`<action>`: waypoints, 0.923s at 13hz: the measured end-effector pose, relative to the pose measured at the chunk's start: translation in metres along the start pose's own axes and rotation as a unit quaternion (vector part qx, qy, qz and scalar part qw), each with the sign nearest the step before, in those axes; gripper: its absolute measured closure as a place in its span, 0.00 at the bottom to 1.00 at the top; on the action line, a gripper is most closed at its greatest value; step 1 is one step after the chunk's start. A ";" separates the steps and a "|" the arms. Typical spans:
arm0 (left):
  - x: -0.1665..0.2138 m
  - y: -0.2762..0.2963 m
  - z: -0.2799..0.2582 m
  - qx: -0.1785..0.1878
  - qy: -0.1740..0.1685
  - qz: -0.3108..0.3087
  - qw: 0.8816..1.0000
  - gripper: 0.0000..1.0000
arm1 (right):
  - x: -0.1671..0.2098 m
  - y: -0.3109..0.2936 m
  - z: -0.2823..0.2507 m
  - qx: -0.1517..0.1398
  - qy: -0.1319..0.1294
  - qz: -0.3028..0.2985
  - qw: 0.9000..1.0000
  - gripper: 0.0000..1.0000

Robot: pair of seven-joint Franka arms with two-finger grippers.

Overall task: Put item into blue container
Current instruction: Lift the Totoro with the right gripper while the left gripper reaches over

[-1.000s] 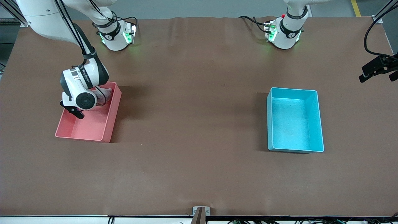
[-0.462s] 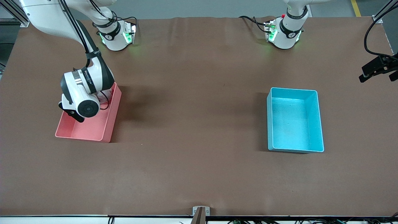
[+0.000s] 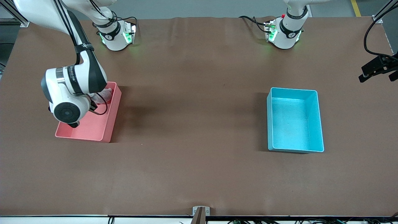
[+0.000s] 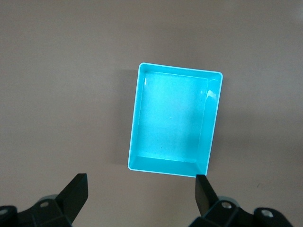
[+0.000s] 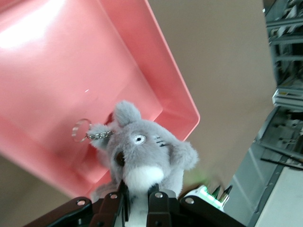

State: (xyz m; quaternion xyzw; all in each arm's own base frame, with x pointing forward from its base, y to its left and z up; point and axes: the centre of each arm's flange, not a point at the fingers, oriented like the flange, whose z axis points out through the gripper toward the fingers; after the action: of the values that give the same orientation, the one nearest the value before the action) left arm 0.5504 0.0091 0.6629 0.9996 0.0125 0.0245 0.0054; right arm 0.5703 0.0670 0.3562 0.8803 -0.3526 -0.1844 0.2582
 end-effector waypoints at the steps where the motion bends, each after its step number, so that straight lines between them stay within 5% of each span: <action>1: 0.000 0.001 0.000 0.000 0.000 0.001 1.000 0.00 | -0.004 0.001 -0.017 0.023 -0.010 0.000 1.000 0.83; 3: 0.002 0.004 0.006 0.000 -0.006 0.004 1.000 0.00 | -0.015 0.005 -0.056 0.079 -0.027 -0.003 0.996 0.83; 7: 0.015 0.028 0.036 -0.002 -0.032 0.026 0.999 0.00 | -0.076 -0.003 -0.122 0.179 -0.017 -0.024 0.983 0.83; 12: 0.025 0.052 0.071 -0.003 -0.068 0.048 0.997 0.00 | -0.205 -0.079 -0.164 0.285 0.048 -0.070 0.955 0.83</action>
State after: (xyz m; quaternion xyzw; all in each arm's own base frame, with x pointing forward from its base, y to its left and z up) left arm 0.5798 -0.0432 0.5938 0.9984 -0.0361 -0.0435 0.0078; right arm 0.5548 0.3156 0.4707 0.9475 -0.3156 -0.0512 -0.0001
